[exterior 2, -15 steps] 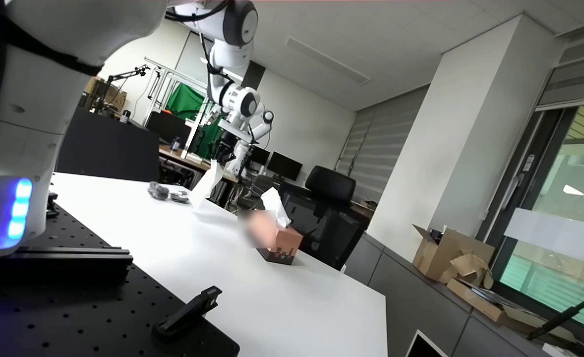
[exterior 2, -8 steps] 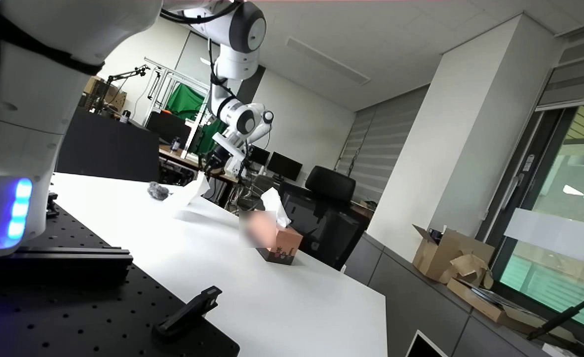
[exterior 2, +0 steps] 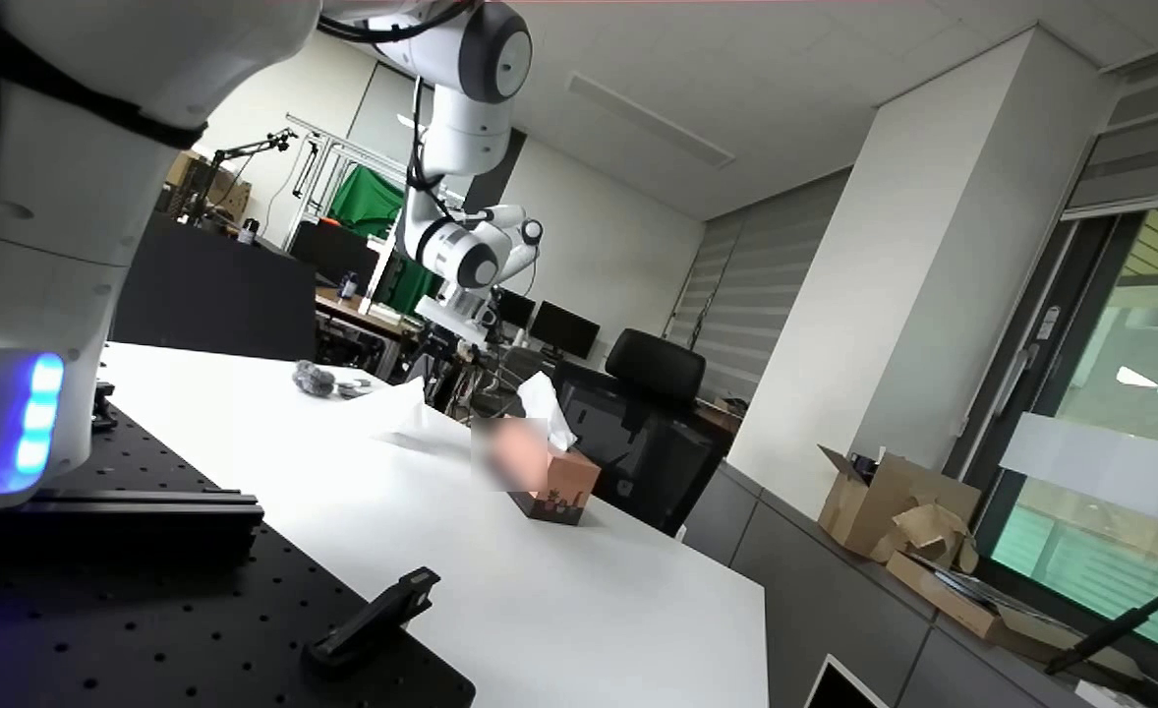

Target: Remove one square of tissue from the box

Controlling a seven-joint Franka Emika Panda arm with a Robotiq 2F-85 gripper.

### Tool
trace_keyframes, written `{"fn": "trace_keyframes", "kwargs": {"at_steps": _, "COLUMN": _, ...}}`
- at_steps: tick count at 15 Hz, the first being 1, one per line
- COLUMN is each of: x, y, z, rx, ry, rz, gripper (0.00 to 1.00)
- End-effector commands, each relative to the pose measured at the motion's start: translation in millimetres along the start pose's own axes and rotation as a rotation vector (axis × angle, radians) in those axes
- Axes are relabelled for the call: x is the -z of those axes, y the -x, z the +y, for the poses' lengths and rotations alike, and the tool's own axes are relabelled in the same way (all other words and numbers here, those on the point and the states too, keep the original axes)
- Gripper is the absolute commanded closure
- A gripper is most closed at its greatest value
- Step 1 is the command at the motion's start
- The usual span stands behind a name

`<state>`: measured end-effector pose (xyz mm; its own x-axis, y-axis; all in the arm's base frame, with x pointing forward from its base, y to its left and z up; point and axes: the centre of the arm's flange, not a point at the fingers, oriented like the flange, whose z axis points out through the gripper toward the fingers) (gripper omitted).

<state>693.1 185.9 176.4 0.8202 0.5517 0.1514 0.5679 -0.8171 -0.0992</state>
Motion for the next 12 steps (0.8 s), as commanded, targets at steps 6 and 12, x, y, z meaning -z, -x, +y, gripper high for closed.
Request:
{"fn": "trace_keyframes", "kwargs": {"at_steps": 6, "x": 19, "y": 14, "z": -14, "rx": -0.119, "ry": 0.321, "rz": 0.262, "gripper": 0.0}}
{"fn": "trace_keyframes", "kwargs": {"at_steps": 12, "x": 4, "y": 4, "z": -5, "rx": -0.085, "ry": 0.281, "rz": 0.254, "gripper": 0.0}}
